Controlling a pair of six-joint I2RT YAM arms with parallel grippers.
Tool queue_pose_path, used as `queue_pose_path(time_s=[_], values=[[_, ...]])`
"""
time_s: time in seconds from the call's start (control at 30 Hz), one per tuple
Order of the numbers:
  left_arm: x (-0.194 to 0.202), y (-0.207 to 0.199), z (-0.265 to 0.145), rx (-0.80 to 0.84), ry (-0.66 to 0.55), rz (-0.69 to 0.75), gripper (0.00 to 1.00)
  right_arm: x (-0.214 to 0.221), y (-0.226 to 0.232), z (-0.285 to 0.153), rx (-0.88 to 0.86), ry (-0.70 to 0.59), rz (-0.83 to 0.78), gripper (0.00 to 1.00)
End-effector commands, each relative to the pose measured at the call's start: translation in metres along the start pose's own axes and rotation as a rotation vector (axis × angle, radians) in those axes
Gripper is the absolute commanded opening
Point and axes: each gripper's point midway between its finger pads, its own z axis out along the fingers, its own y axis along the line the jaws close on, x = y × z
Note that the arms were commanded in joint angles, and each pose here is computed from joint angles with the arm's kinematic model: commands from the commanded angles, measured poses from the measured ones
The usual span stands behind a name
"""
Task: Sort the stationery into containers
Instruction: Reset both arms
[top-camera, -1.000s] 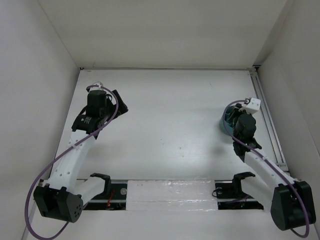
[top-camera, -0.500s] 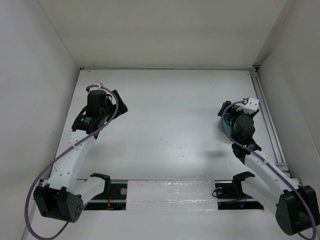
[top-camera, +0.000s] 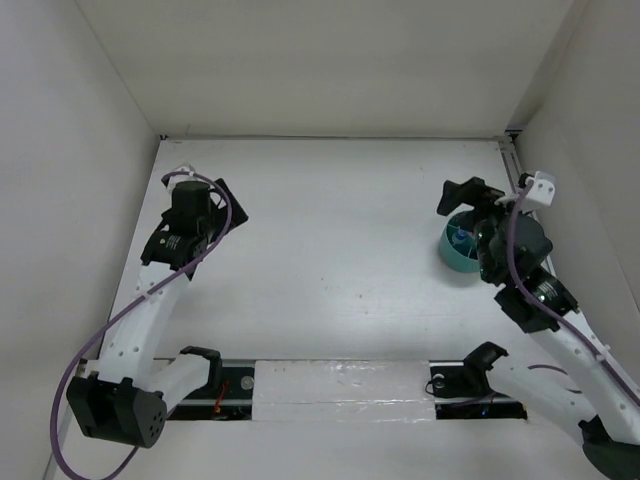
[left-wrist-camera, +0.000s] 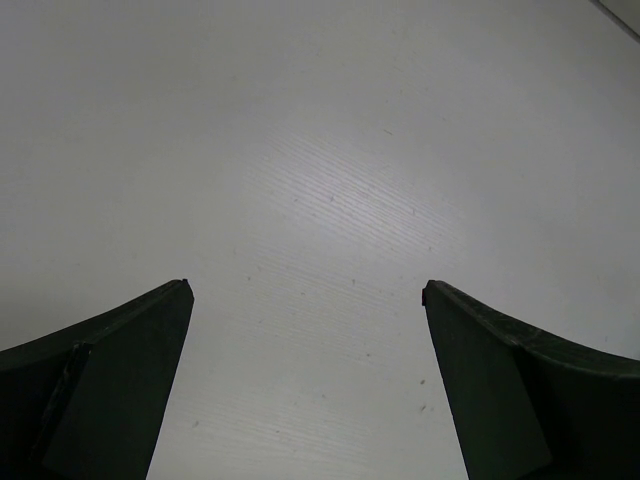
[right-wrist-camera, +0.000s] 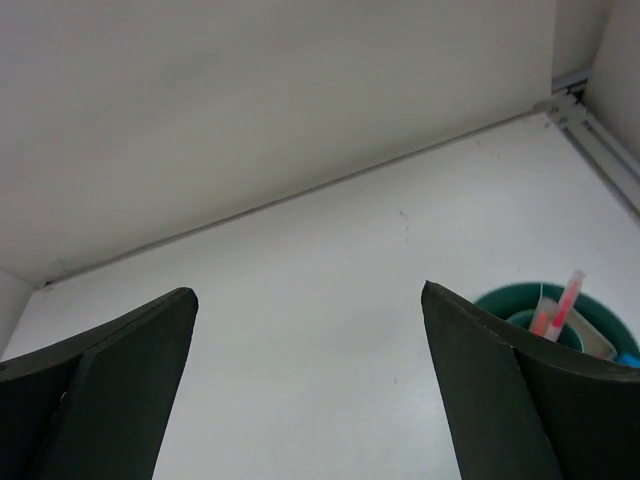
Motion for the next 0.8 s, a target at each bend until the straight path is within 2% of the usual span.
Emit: queue_pose_path(time_s=[0.0, 0.1, 0.3, 0.57, 0.77], values=[[-0.025, 0.012, -0.018, -0.050, -0.118, -0.046, 1.00, 0.019, -0.032, -0.034, 0.112, 0.123, 0.013, 1.00], [-0.039, 0.017, -0.033, -0.062, -0.193, -0.083, 1.00, 0.014, -0.038, -0.058, 0.062, 0.159, 0.017, 1.00], [-0.038, 0.026, -0.071, -0.044, -0.248, -0.143, 1.00, 0.001, -0.044, -0.106, -0.090, 0.222, 0.068, 1.00], [-0.036, 0.038, -0.155, 0.138, -0.387, -0.239, 1.00, -0.022, -0.044, -0.174, -0.349, 0.243, 0.151, 1.00], [-0.029, 0.054, -0.203, 0.218, -0.470, -0.269, 1.00, -0.013, -0.063, -0.196, -0.362, 0.267, 0.103, 1.00]])
